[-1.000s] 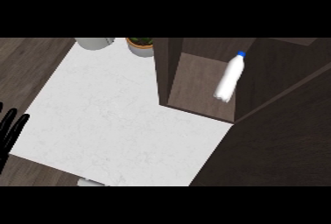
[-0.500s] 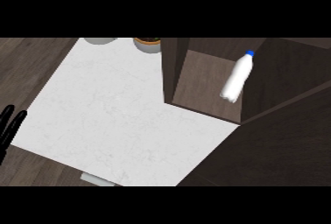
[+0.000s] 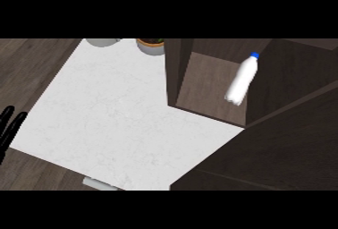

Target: Pick up the bottled water, place it into the cabinet and close the cabinet

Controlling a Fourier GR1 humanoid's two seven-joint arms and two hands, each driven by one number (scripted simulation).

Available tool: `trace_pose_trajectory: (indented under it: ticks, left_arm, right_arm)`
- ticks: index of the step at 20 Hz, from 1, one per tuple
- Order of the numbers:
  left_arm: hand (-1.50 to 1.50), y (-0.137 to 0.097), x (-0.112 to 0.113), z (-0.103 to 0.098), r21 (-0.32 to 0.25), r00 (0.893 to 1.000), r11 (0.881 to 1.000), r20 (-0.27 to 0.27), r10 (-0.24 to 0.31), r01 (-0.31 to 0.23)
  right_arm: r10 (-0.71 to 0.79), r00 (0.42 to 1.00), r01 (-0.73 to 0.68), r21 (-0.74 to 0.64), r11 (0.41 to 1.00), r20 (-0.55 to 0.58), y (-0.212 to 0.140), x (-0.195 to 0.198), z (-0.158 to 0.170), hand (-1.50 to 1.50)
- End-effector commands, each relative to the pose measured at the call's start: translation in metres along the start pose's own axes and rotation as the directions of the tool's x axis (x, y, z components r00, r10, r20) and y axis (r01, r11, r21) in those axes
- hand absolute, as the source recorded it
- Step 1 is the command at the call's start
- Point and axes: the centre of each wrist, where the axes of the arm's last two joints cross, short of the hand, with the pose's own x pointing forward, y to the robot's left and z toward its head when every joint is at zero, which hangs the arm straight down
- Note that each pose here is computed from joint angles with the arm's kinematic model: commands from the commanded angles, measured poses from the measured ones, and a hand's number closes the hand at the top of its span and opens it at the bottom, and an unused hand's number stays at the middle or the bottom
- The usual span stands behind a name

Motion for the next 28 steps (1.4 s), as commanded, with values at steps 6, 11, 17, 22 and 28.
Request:
trace_pose_trajectory:
  ticks: [6,11,17,22,28]
  left_arm:
    - [-1.5,0.003,-0.002,-0.001,0.0,1.0,1.0,-0.011,0.012,-0.012]
    - [-1.5,0.006,0.0,-0.002,0.009,1.0,1.0,-0.004,0.013,-0.013]
    - [-1.5,0.013,-0.002,0.006,0.052,1.0,0.999,-0.015,0.001,0.0]
    - [-1.5,0.015,-0.005,0.01,0.068,1.0,0.998,-0.016,0.015,-0.014]
    - [-1.5,0.017,-0.007,0.014,0.069,1.0,0.997,0.004,0.024,-0.025]
  right_arm:
    - [0.026,0.992,-0.038,-0.092,0.995,-0.127,-0.036,-0.015,-0.044,1.5]
    - [-0.015,0.984,-0.005,-0.115,0.993,-0.176,-0.058,-0.024,-0.08,1.5]
    - [-0.055,0.98,0.0,-0.273,0.962,-0.193,-0.095,-0.02,-0.135,1.5]
    - [-0.082,0.975,-0.018,-0.443,0.896,-0.205,-0.125,-0.01,-0.175,1.5]
    - [-0.129,0.973,-0.007,-0.586,0.811,-0.19,-0.159,-0.011,-0.205,1.5]
